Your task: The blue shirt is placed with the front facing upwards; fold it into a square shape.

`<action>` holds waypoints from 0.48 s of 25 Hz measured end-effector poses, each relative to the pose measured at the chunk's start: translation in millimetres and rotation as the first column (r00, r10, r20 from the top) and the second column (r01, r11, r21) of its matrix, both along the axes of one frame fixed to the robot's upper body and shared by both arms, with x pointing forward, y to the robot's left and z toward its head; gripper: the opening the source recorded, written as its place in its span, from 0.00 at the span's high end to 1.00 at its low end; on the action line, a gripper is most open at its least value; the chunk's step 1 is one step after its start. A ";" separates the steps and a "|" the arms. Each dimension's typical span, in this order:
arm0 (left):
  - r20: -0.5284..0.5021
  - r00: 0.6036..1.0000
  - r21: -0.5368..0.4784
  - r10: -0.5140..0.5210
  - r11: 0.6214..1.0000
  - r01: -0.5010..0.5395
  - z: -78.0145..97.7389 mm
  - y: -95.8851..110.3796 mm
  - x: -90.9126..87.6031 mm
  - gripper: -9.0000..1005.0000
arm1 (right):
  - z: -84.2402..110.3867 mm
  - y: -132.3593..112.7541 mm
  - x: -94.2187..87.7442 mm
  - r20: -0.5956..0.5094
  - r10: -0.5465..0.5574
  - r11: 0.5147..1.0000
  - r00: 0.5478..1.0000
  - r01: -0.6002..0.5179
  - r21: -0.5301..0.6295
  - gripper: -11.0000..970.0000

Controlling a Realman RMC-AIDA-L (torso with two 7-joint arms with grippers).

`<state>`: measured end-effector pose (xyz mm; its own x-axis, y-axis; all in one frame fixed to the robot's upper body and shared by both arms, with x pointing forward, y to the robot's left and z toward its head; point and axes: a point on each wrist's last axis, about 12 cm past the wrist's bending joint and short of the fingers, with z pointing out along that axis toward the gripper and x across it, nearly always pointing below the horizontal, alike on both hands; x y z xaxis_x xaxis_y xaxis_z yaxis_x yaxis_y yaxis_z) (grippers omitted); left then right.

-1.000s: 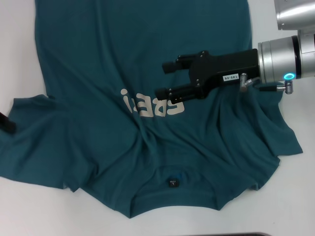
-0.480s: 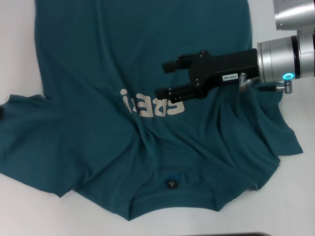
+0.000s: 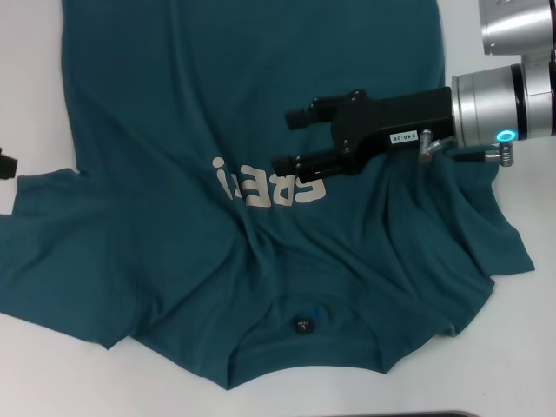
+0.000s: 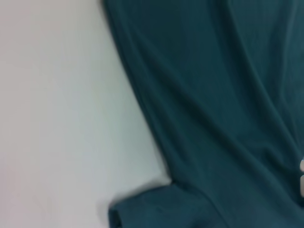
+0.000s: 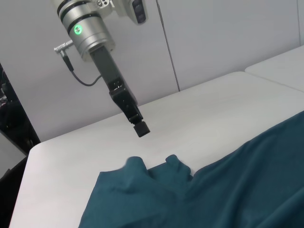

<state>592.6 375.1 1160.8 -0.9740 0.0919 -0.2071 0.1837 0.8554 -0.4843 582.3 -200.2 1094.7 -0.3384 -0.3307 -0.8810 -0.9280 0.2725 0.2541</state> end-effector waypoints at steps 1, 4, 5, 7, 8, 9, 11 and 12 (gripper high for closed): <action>0.000 1.000 -0.002 -0.001 1.000 0.001 0.7 -1.6 1.1 0.94 | -0.3 0.0 0.2 0.001 -0.002 1.000 1.000 0.002 -0.002 0.09; -0.009 1.000 0.007 -0.011 1.000 0.011 0.7 -5.4 3.0 0.94 | -1.0 0.6 0.2 0.001 -0.002 1.000 1.000 0.002 -0.007 0.09; -0.014 1.000 0.014 -0.013 1.000 0.013 0.2 -5.9 3.0 0.94 | -1.0 0.6 0.2 0.001 -0.002 1.000 1.000 0.002 -0.007 0.09; -0.021 1.000 0.029 -0.012 1.000 0.012 -1.7 -3.8 1.6 0.94 | -1.0 0.6 0.2 0.002 -0.002 1.000 1.000 0.002 -0.007 0.09; -0.022 1.000 0.031 -0.010 0.999 0.010 -1.9 -2.8 1.1 0.94 | -1.0 0.7 0.2 0.002 -0.001 1.000 1.000 0.001 -0.007 0.09; -0.024 1.000 0.033 -0.005 0.999 0.006 -2.1 -0.5 0.1 0.94 | -0.8 1.0 0.4 0.003 0.000 1.000 1.000 0.000 -0.007 0.09; -0.027 1.000 0.035 0.002 0.999 -0.001 -2.4 2.8 -1.6 0.93 | -0.3 1.6 0.9 0.005 0.001 1.000 1.000 -0.001 -0.008 0.09; -0.029 1.000 0.035 0.007 0.999 -0.006 -2.8 4.7 -2.8 0.93 | -0.3 1.7 1.2 0.006 0.000 1.000 1.000 0.000 -0.009 0.09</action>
<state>589.8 379.8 1158.0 -0.9801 0.0927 -0.1755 0.1647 0.8730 -0.4590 583.4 -198.5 1094.4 -0.3331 -0.3390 -0.8798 -0.9295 0.2745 0.2461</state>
